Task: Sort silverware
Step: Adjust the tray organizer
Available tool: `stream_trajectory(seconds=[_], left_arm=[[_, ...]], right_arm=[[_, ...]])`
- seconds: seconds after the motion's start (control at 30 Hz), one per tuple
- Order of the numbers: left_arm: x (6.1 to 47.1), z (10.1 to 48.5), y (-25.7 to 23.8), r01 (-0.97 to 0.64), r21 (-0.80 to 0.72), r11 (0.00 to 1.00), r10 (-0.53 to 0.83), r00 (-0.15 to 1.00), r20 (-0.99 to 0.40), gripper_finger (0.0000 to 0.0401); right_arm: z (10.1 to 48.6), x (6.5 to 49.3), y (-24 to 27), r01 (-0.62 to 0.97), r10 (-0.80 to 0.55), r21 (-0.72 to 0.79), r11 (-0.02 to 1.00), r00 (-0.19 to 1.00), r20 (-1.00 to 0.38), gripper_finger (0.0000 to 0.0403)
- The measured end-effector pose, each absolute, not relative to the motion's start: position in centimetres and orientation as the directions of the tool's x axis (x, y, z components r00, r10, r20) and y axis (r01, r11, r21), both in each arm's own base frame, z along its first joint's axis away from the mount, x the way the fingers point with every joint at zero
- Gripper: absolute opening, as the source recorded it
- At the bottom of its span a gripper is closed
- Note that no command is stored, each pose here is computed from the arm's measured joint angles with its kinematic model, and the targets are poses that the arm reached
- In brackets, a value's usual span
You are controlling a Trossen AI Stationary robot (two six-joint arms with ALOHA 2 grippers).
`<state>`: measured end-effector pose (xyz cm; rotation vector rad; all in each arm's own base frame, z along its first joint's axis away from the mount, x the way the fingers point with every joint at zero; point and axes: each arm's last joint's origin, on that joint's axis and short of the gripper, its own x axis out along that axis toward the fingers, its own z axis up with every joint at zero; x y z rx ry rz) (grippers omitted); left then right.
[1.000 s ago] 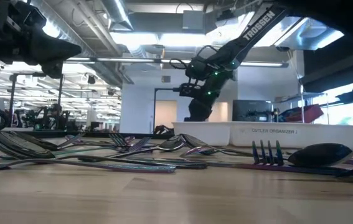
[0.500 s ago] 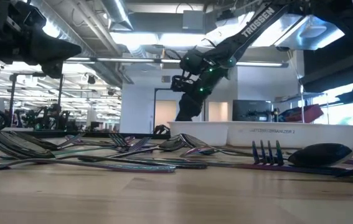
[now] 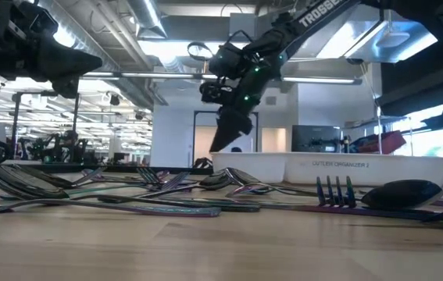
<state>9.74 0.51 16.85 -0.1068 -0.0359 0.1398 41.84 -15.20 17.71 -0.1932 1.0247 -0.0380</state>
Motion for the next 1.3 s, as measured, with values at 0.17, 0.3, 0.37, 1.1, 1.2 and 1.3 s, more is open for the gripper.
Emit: stream_trajectory(seconds=[0.17, 0.3, 0.37, 1.1, 1.2, 1.3], left_arm=[[9.7, 16.9, 0.5, -0.137, -0.109, 0.985, 0.141, 0.990, 0.028, 0.0000], [9.7, 16.9, 0.5, -0.137, -0.108, 0.985, 0.141, 0.990, 0.028, 0.0000], [9.7, 16.9, 0.5, -0.136, -0.109, 0.985, 0.140, 0.990, 0.028, 0.0000], [9.7, 16.9, 0.5, -0.137, -0.108, 0.985, 0.140, 0.990, 0.028, 0.0000], [9.7, 16.9, 0.5, -0.137, -0.109, 0.985, 0.141, 0.990, 0.029, 0.0000], [9.7, 16.9, 0.5, -0.137, -0.109, 0.985, 0.141, 0.990, 0.028, 0.0000]], right_arm=[[17.9, 41.7, -13.7, -0.100, -0.102, -0.169, 0.980, 0.477, -0.873, 0.0013], [17.9, 41.7, -13.5, -0.095, -0.102, -0.166, 0.981, 0.476, -0.874, 0.0008], [18.3, 41.6, -13.4, -0.095, -0.102, -0.167, 0.981, 0.480, -0.871, 0.0006], [17.0, 39.9, -13.2, -0.076, -0.037, -0.080, 0.994, 0.455, -0.890, 0.0000], [16.7, 40.5, -13.0, -0.080, -0.025, -0.074, 0.994, 0.495, -0.869, 0.0000], [16.6, 40.9, -12.8, -0.075, -0.024, -0.074, 0.994, 0.525, -0.851, 0.0000]])
